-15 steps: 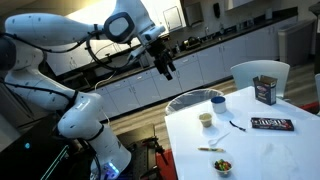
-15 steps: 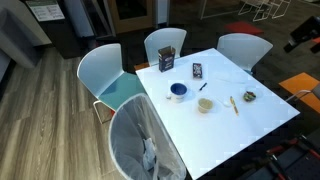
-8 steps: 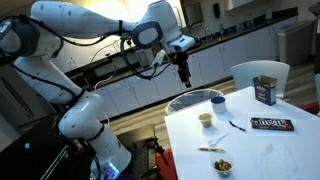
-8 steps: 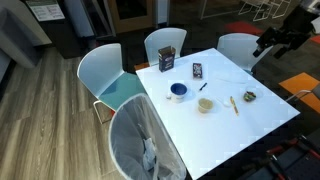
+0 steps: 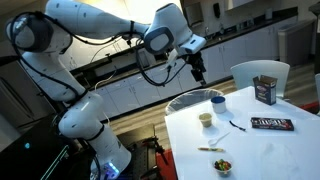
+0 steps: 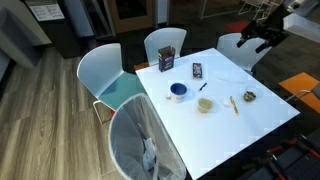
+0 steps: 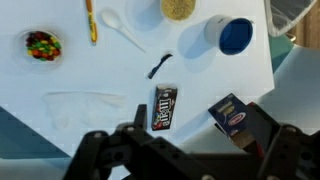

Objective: Move the mug forward, pour the sweets inside then use the spoon to stir the mug.

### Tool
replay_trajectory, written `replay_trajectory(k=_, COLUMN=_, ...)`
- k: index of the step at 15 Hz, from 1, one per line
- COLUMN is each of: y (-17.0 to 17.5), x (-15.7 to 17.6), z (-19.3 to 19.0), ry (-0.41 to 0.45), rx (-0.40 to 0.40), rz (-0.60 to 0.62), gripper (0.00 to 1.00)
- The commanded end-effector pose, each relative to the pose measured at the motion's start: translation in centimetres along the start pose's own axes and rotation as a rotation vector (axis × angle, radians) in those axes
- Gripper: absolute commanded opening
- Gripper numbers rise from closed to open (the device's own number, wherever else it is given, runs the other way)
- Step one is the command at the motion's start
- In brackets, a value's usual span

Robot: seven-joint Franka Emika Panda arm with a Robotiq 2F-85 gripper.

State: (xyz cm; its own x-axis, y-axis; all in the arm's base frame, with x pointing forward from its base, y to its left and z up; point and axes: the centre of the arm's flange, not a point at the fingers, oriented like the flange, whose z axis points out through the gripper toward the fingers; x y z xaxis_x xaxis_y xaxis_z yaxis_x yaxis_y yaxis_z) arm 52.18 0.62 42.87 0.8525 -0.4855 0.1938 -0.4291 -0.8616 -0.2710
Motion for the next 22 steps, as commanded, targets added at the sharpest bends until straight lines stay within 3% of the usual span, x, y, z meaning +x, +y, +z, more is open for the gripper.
replay_trajectory(k=1, y=-3.5, x=5.9, z=6.4, ry=-0.072, rx=0.067, rz=0.018, gripper=1.0)
replay_trajectory(k=6, y=-9.0, x=8.8, z=16.3, ry=-0.192, rx=0.058, rz=-0.048, gripper=1.0)
replay_trajectory(k=9, y=-13.2, x=8.0, z=22.5, ry=-0.228, rx=0.048, rz=-0.097, gripper=1.0)
replay_trajectory(k=12, y=-15.9, x=5.6, z=25.5, ry=-0.286, rx=0.01, rz=-0.106, gripper=1.0)
replay_trajectory(k=13, y=-13.1, x=4.4, z=24.8, ry=-0.246, rx=0.039, rz=-0.114, gripper=1.0)
replay_trajectory(k=16, y=-14.7, x=3.7, z=26.2, ry=-0.271, rx=0.022, rz=-0.121, gripper=1.0)
replay_trajectory(k=19, y=-13.2, x=3.1, z=27.4, ry=-0.276, rx=-0.057, rz=-0.116, gripper=1.0)
replay_trajectory(k=22, y=-12.0, x=1.5, z=29.8, ry=-0.289, rx=-0.085, rz=-0.137, gripper=1.0)
